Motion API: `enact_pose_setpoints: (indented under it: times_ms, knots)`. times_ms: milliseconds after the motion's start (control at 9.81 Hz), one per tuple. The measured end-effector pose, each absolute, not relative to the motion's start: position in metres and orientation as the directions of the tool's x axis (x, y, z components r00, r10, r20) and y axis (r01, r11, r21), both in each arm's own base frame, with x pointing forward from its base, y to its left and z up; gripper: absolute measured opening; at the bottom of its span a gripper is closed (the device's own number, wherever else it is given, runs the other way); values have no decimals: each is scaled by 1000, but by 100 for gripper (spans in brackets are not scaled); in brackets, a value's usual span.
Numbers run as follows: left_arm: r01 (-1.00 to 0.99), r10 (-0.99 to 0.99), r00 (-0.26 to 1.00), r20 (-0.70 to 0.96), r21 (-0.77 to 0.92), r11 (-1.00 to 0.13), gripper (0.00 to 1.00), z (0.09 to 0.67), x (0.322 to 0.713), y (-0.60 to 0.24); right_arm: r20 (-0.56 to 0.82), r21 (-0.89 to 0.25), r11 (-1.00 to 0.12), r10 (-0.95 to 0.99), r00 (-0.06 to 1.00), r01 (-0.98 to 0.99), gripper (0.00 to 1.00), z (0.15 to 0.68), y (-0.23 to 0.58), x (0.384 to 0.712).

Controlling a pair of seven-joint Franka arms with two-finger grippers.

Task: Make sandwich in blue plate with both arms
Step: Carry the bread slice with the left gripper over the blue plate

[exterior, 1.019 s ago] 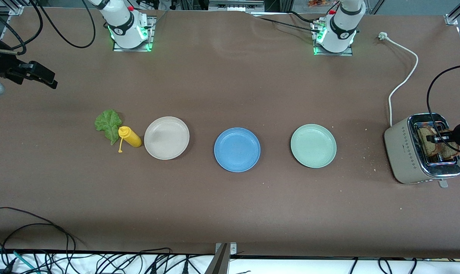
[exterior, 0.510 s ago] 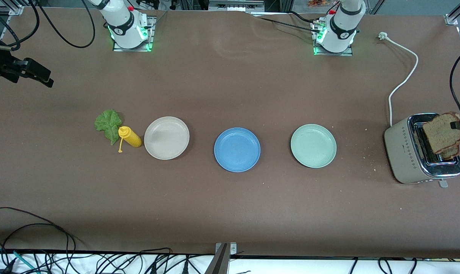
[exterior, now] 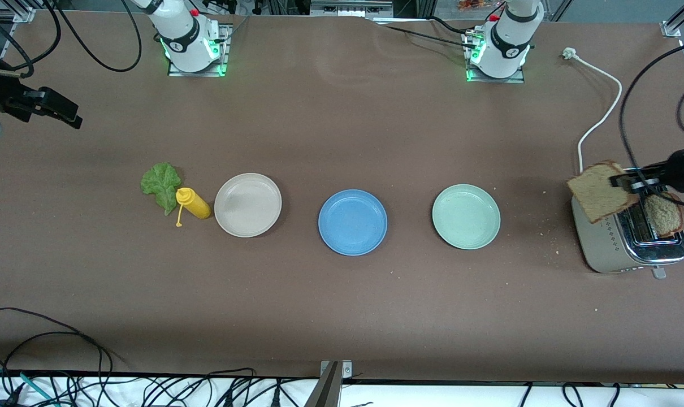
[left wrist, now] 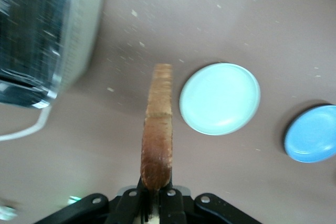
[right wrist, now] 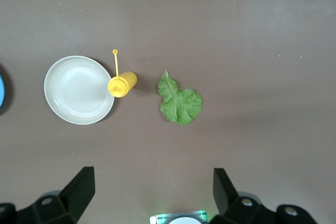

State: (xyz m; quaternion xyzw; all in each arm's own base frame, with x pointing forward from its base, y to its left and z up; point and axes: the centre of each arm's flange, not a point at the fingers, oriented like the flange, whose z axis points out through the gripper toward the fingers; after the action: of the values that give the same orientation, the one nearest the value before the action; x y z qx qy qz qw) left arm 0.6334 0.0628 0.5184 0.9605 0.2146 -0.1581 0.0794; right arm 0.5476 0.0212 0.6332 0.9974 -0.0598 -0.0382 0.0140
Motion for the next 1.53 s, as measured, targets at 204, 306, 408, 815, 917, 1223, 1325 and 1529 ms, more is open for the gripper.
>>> enact_pose_setpoints:
  times_ms: [204, 306, 408, 815, 917, 1223, 1325, 1529]
  knots:
    - [548, 472, 807, -355, 154, -822, 9, 493, 647, 16, -100, 37, -992, -120, 988, -117, 100, 621, 22, 553]
    - [593, 518, 783, -344, 166, -788, 9, 478, 654, -11, -102, 37, -992, -120, 988, -117, 100, 621, 22, 553]
    - [629, 555, 763, -332, 183, -755, 9, 467, 658, -45, -102, 37, -992, -121, 987, -117, 100, 621, 21, 553]
    - [703, 644, 712, -281, 298, -646, 9, 440, 651, -180, -114, 39, -992, -121, 986, -117, 100, 620, 21, 551]
    - [717, 664, 696, -274, 324, -618, 9, 435, 648, -205, -114, 39, -992, -120, 986, -117, 100, 620, 22, 551]
    - [737, 720, 647, -252, 448, -506, 9, 411, 625, -296, -113, 39, -993, -119, 986, -115, 100, 621, 23, 551]
    - [734, 728, 639, -248, 479, -481, 9, 393, 609, -320, -114, 39, -993, -119, 986, -115, 100, 620, 23, 552]
    - [729, 727, 638, -252, 501, -467, 9, 352, 577, -356, -115, 39, -993, -119, 986, -115, 100, 620, 23, 552]
